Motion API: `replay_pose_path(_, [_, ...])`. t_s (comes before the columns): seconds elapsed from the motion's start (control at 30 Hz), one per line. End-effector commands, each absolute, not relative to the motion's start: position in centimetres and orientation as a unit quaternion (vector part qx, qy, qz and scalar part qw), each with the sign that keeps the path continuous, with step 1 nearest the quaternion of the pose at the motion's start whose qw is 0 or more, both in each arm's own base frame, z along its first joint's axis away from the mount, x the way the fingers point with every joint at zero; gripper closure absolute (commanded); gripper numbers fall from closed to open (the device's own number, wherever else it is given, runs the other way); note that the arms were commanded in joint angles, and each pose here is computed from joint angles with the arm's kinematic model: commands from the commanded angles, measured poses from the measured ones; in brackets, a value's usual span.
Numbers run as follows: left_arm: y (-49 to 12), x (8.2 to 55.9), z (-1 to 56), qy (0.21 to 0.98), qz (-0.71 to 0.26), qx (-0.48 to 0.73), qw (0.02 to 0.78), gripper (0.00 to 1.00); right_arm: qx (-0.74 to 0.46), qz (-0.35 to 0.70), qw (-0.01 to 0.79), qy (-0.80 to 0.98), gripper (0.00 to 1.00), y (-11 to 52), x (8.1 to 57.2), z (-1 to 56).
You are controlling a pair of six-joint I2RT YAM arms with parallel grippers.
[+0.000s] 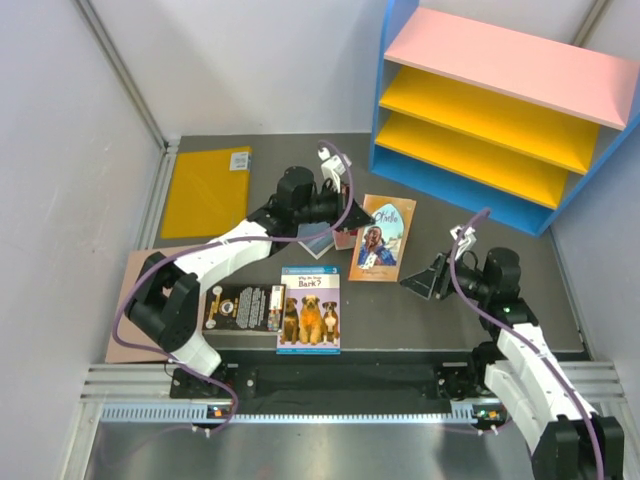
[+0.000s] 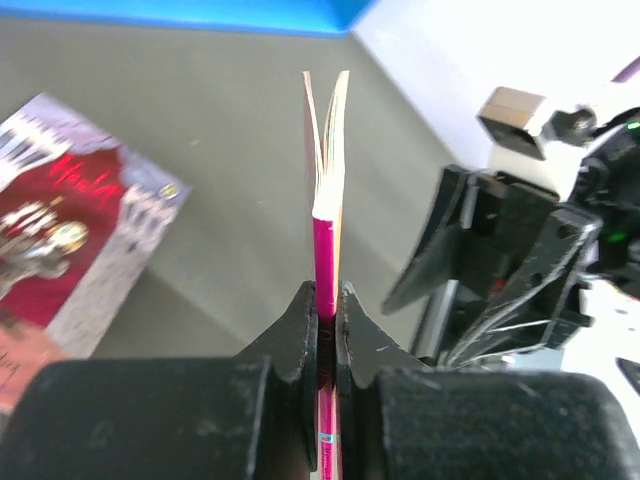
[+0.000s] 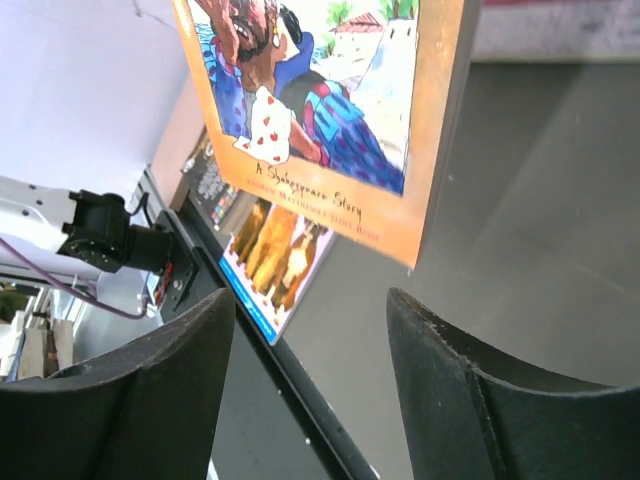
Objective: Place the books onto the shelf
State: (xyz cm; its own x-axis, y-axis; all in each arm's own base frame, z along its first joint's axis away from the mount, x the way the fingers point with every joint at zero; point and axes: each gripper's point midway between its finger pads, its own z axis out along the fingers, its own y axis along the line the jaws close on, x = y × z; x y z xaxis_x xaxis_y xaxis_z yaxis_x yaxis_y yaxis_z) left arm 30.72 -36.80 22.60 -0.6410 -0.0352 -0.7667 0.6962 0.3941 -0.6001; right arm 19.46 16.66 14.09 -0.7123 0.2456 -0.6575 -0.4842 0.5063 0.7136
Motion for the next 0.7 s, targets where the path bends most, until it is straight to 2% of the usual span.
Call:
replay_pose_path(0.0, [-37.7,29.3,29.5,0.689,-0.564,0.252,0.378,1.00,-0.120,0.502,0.434,0.739,0.37,17.1,20.0,17.3])
replay_pose_path(0.23, [-37.8,27.6,33.3,0.657,-0.606,0.263,0.364,1.00,-0.125,0.507,0.415,0.745,0.36,17.4,20.2,16.2])
replay_pose_path(0.67, [-37.8,26.5,35.3,0.633,-0.634,0.267,0.356,1.00,-0.126,0.545,0.463,0.688,0.36,17.8,19.9,19.3])
